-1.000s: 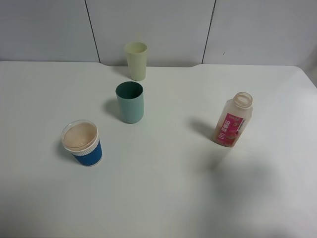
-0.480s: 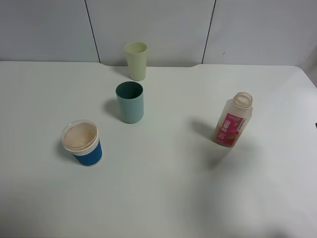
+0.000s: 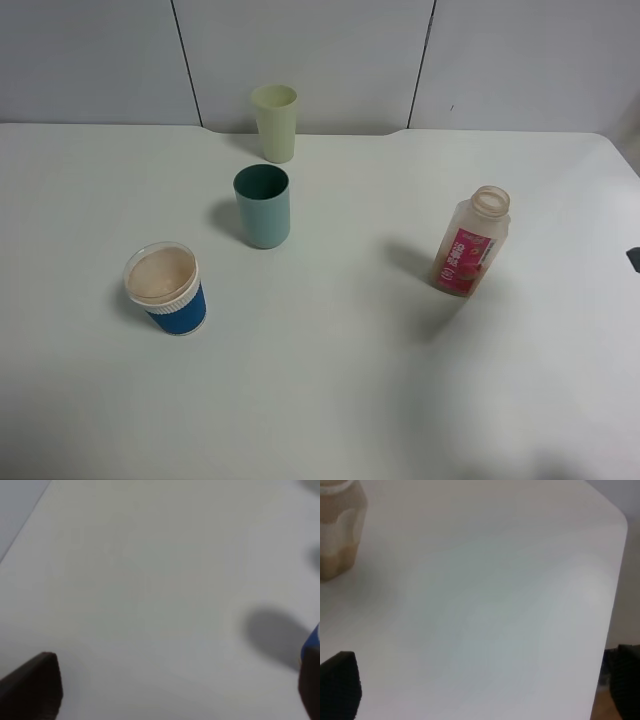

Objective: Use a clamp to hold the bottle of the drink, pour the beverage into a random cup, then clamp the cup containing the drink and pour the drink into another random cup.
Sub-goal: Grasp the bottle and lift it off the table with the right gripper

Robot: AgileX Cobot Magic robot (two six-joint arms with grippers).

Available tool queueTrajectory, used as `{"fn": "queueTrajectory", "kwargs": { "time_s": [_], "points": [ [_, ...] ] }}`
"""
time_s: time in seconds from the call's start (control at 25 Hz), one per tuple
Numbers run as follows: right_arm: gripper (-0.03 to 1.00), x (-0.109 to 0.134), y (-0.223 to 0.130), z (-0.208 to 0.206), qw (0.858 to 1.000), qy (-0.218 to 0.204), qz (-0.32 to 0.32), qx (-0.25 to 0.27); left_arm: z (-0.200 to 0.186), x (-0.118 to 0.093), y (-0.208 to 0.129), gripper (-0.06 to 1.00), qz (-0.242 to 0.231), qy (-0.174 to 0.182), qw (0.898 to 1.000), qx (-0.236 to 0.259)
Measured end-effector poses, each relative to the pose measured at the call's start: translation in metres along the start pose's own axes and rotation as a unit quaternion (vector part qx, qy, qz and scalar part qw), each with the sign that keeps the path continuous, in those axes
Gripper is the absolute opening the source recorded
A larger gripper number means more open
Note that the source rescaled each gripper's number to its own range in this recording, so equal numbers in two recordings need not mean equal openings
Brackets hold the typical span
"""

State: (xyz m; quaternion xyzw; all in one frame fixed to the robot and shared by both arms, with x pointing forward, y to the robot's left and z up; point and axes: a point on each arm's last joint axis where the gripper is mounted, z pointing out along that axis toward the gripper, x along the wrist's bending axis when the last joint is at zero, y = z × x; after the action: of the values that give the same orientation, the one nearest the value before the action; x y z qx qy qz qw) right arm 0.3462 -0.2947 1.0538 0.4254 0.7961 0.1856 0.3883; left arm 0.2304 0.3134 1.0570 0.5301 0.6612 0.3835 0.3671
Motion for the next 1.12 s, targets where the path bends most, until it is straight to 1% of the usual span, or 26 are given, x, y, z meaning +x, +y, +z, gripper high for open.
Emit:
{"fn": "queueTrajectory", "kwargs": {
  "time_s": [0.04, 0.16, 0.28, 0.4, 0.76, 1.04, 1.12],
  "points": [
    [1.00, 0.000, 0.000, 0.000, 1.000, 0.000, 0.000, 0.000, 0.000, 0.000, 0.000, 0.88, 0.000, 0.000, 1.000, 0.000],
    [1.00, 0.003, -0.003, 0.004, 1.000, 0.002, -0.027, 0.000, 0.000, 0.000, 0.000, 0.88, 0.000, 0.000, 1.000, 0.000],
    [1.00, 0.011, -0.014, 0.014, 0.998, 0.011, -0.060, 0.006, 0.000, 0.000, 0.000, 0.88, 0.000, 0.000, 1.000, 0.000],
    [1.00, 0.019, -0.022, 0.023, 0.997, 0.016, -0.076, 0.001, 0.000, 0.000, 0.000, 0.88, 0.000, 0.000, 1.000, 0.000],
    [1.00, 0.034, -0.037, 0.037, 0.997, 0.031, -0.076, -0.011, 0.000, 0.000, 0.000, 0.88, 0.000, 0.000, 1.000, 0.000],
    [1.00, 0.035, -0.036, 0.037, 0.997, 0.033, -0.071, -0.022, 0.000, 0.000, 0.000, 0.88, 0.000, 0.000, 1.000, 0.000],
    [1.00, 0.037, -0.034, 0.043, 0.997, 0.044, -0.059, -0.017, 0.000, 0.000, 0.000, 0.88, 0.000, 0.000, 1.000, 0.000]
  ]
}}
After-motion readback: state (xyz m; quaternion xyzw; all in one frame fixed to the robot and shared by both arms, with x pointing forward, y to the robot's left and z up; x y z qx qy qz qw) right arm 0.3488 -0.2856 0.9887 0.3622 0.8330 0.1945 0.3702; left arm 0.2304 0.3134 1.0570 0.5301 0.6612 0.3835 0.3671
